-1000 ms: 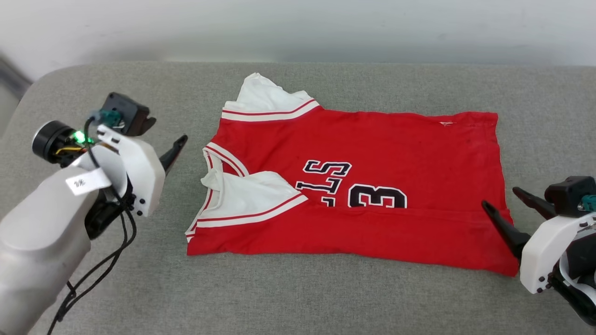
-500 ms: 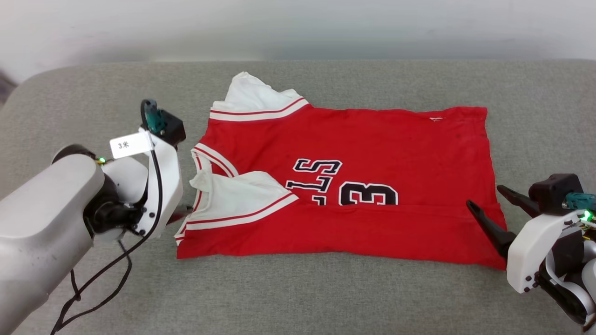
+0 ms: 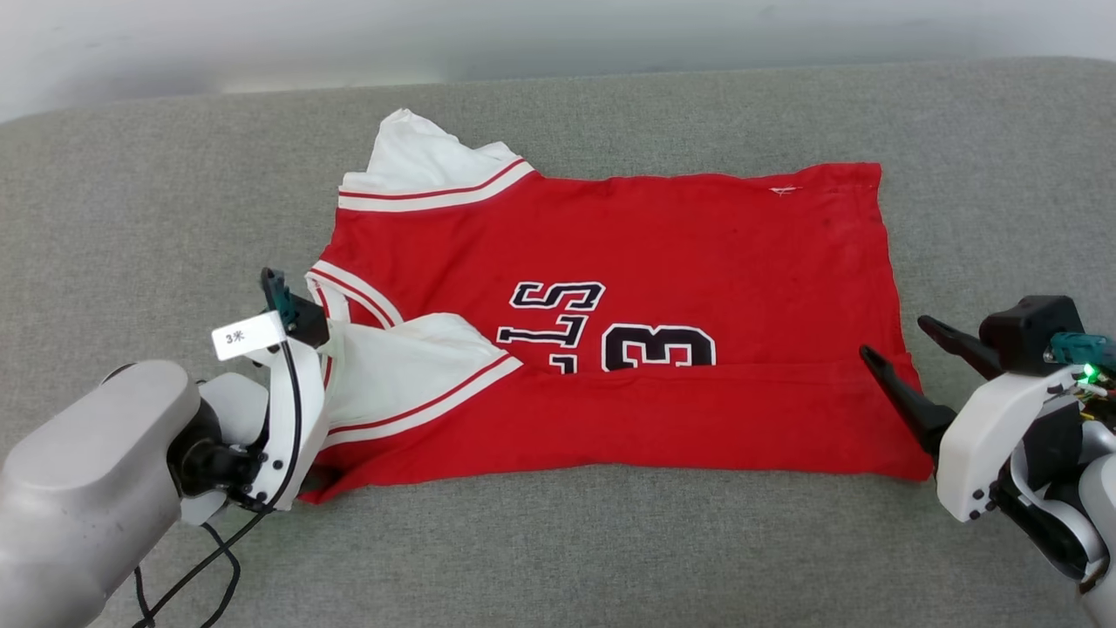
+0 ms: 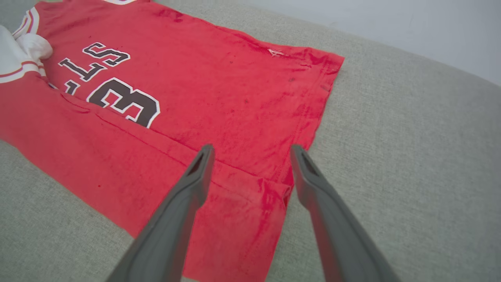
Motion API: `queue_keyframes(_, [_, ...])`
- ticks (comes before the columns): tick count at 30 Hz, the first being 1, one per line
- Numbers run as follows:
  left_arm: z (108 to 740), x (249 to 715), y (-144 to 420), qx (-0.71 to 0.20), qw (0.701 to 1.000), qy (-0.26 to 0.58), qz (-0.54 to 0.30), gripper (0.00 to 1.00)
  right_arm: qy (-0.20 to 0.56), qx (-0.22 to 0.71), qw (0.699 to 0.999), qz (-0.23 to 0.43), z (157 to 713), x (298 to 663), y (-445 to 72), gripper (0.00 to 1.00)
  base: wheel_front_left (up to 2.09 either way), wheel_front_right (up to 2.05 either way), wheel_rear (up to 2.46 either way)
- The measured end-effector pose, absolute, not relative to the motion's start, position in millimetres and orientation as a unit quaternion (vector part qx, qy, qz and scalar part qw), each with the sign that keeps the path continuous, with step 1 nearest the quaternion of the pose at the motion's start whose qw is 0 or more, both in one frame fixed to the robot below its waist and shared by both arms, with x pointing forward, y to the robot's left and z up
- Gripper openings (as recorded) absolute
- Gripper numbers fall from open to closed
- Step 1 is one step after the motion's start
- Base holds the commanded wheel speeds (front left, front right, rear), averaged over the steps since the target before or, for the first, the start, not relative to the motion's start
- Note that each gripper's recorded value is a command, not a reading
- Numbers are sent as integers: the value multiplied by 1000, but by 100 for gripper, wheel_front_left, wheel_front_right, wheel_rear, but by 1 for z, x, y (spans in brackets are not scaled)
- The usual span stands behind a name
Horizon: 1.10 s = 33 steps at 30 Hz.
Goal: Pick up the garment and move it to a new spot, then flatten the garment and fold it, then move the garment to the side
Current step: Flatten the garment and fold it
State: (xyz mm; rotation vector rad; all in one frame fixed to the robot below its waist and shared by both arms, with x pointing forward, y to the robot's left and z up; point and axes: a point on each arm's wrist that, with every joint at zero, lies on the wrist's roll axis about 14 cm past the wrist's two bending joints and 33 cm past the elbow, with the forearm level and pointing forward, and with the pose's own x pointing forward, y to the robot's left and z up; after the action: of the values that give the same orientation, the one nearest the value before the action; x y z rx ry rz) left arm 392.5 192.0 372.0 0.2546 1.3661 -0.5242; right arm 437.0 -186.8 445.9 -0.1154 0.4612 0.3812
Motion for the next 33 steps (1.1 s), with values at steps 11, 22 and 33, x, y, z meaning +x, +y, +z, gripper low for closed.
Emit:
queue_keyframes(11, [384, 392, 181, 112, 766, 578, -258, 0, 197, -104, 957, 187, 485, 451, -199, 100, 0, 0, 0])
queue_keyframes(22, [416, 393, 178, 121, 801, 515, -282, 0, 366, -180, 891, 199, 491, 437, -218, 100, 0, 0, 0])
queue_keyframes(33, [412, 403, 175, 126, 802, 506, -293, 0, 525, -109, 821, 197, 417, 416, -213, 100, 0, 0, 0])
